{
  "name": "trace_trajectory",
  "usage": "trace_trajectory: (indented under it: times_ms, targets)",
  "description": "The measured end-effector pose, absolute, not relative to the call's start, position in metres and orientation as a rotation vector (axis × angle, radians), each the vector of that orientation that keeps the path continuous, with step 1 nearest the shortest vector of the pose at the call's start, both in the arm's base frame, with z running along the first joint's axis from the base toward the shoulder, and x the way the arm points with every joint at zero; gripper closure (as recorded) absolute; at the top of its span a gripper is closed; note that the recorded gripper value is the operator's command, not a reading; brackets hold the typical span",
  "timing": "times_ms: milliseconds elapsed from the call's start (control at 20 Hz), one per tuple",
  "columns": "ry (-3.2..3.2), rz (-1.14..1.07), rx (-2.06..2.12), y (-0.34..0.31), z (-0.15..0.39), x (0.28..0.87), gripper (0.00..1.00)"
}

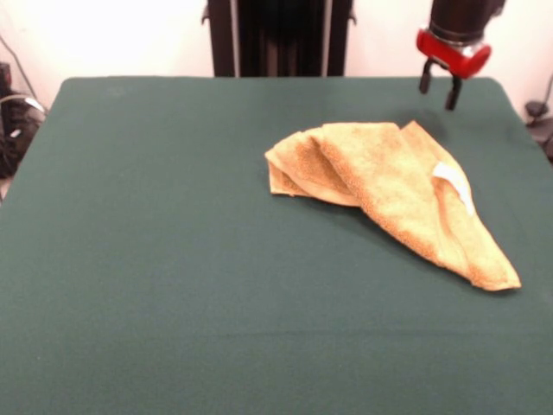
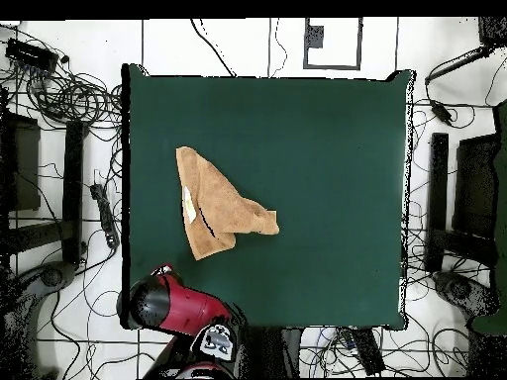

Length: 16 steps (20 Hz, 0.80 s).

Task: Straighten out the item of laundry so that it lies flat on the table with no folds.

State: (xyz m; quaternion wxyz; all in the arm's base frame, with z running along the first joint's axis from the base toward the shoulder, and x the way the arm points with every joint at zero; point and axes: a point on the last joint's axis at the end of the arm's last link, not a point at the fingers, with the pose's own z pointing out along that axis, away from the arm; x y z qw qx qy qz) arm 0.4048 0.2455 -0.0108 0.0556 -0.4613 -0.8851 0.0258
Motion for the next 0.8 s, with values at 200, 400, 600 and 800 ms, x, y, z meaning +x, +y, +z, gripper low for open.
trace_trajectory:
  times_ms: [200,400,600,800]
  targets:
    - [-2.686,0.074,-1.398,0.2471,-0.0104,0.4073,0.00]
    - [-2.688,0.070,-1.398,0.2482,-0.0102,0.4094,0.00]
    - [-2.688,0.070,-1.398,0.2482,-0.0102,0.4094,0.00]
    - [-2.686,0.071,-1.397,0.2483,-0.0101,0.4091,0.00]
